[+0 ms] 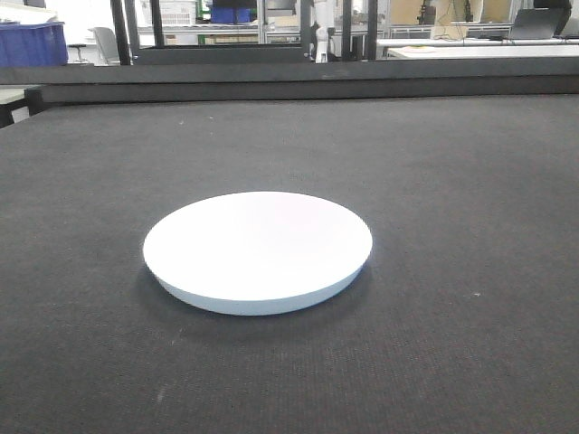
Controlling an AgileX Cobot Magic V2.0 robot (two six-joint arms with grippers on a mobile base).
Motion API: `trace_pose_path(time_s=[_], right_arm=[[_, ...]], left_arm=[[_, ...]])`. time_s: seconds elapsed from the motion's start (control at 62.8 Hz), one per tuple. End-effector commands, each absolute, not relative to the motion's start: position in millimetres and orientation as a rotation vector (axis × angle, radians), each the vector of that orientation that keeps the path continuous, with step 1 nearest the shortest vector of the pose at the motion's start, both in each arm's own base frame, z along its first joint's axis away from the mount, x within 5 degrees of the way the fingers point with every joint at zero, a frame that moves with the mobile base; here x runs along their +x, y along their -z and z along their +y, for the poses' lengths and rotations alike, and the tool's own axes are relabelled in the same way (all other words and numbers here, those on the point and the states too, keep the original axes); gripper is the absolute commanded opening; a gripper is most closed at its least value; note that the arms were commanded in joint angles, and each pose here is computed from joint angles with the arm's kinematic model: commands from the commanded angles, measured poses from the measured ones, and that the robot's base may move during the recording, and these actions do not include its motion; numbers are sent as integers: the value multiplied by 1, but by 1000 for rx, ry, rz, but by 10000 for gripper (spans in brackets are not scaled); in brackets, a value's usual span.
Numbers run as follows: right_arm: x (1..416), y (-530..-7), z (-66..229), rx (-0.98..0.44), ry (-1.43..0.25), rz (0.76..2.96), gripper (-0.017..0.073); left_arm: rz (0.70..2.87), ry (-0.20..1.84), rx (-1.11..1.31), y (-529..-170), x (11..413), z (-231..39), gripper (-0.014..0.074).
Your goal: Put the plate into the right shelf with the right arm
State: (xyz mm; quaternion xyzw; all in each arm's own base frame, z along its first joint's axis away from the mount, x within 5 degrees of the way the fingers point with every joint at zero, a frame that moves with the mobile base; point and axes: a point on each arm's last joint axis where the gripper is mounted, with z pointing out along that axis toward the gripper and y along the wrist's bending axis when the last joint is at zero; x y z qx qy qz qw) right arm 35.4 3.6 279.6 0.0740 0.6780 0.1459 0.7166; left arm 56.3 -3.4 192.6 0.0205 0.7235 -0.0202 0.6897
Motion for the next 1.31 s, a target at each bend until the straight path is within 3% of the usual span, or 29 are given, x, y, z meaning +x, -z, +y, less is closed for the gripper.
trace_pose_path(time_s=[0.0, 0.271, 0.542, 0.669, 0.749, 0.908, 1.004, 1.291], right_arm=[[28, -321, 3, 84, -280, 1485, 55], [76, -381, 32, -214, -373, 1881, 55], [166, -377, 63, -238, -471, 2195, 56], [199, -361, 91, -324, -505, 2294, 74], [216, -348, 115, -401, -530, 2319, 156], [244, -321, 158, -526, -537, 2353, 494], [262, -300, 168, -526, -520, 2408, 639], [295, -260, 186, -530, -489, 2519, 629]], left_arm=[[1537, 50, 33, -197, 56, -3, -47], [1537, 50, 33, -197, 56, -3, -47], [1537, 50, 33, -197, 56, -3, -47], [1537, 50, 33, -197, 56, -3, -47], [1537, 50, 33, -197, 56, -3, -47], [1537, 50, 33, -197, 56, -3, -47], [1537, 50, 33, -197, 56, -3, -47], [1537, 50, 33, -197, 56, -3, -47]])
